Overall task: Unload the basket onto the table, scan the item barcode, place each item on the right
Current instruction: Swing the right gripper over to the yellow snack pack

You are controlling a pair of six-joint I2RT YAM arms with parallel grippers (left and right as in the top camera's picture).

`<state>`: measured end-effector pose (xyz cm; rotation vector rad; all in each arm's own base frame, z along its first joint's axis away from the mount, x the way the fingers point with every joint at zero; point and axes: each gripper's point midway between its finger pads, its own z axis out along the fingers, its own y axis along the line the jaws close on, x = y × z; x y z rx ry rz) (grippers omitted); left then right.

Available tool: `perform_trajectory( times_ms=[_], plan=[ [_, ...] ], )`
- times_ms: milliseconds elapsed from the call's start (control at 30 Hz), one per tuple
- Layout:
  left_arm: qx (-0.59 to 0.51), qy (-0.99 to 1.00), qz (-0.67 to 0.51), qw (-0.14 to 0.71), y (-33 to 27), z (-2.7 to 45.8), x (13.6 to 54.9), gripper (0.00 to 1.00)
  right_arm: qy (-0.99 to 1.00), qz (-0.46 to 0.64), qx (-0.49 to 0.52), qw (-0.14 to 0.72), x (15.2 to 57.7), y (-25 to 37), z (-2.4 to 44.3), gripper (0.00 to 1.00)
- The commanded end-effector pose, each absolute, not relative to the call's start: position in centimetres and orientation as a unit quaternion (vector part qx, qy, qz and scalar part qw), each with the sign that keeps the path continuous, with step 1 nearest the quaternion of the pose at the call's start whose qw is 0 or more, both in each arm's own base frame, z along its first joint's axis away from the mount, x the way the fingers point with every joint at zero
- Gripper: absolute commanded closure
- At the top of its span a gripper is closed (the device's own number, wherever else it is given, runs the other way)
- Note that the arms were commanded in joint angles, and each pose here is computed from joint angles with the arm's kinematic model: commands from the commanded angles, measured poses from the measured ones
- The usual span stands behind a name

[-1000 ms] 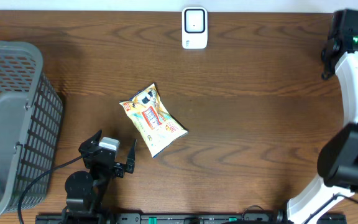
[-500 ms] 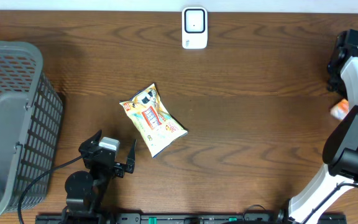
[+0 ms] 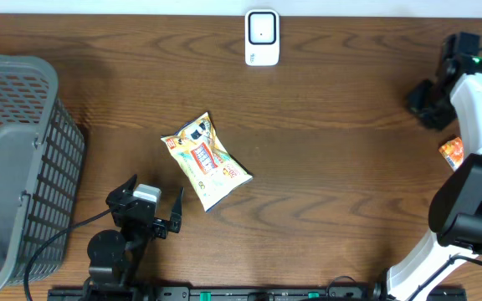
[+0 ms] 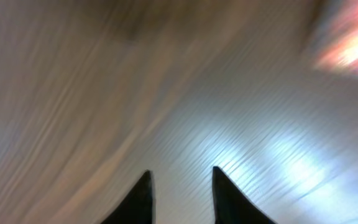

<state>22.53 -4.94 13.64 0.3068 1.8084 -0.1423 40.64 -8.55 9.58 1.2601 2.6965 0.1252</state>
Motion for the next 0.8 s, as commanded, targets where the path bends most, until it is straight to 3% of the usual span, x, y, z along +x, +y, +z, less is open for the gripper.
perform_trajectory(
  times_ms=[0, 100, 167, 233, 333, 433, 633, 767],
  plan=[
    [0.136, 0.792, -0.069, 0.591, -5.2, 12.4, 22.3, 0.02, 0.897, 0.311, 0.315, 0.016, 41.5, 4.0, 13.5, 0.78],
    [0.136, 0.792, -0.069, 0.591, -5.2, 12.4, 22.3, 0.02, 0.895, 0.395, 0.209, 0.002, 40.9, 9.9, 15.5, 0.66],
    [0.136, 0.792, -0.069, 0.591, -5.2, 12.4, 22.3, 0.02, 0.907, 0.397, 0.142, 0.013, 40.6, 13.0, 15.6, 0.53],
    [0.136, 0.792, -0.069, 0.591, -5.2, 12.4, 22.3, 0.02, 0.929, 0.358, 0.080, 0.045, 41.0, 15.0, 14.8, 0.39],
    [0.136, 0.792, -0.069, 0.591, -5.2, 12.4, 22.3, 0.02, 0.967, 0.236, 0.022, 0.095, 41.4, 17.1, 12.5, 0.27],
    [0.136, 0.792, -0.069, 0.591, -5.2, 12.4, 22.3, 0.02, 0.976, 0.173, -0.032, 0.131, 41.2, 20.5, 11.3, 0.20],
    [0.136, 0.792, -0.069, 0.591, -5.2, 12.4, 22.3, 0.02, 0.958, 0.194, -0.149, 0.153, 38.6, 31.3, 8.2, 0.09],
    [0.136, 0.792, -0.069, 0.591, -5.2, 12.4, 22.3, 0.02, 0.954, 0.195, -0.180, 0.136, 36.9, 34.4, 5.3, 0.08]
  ],
)
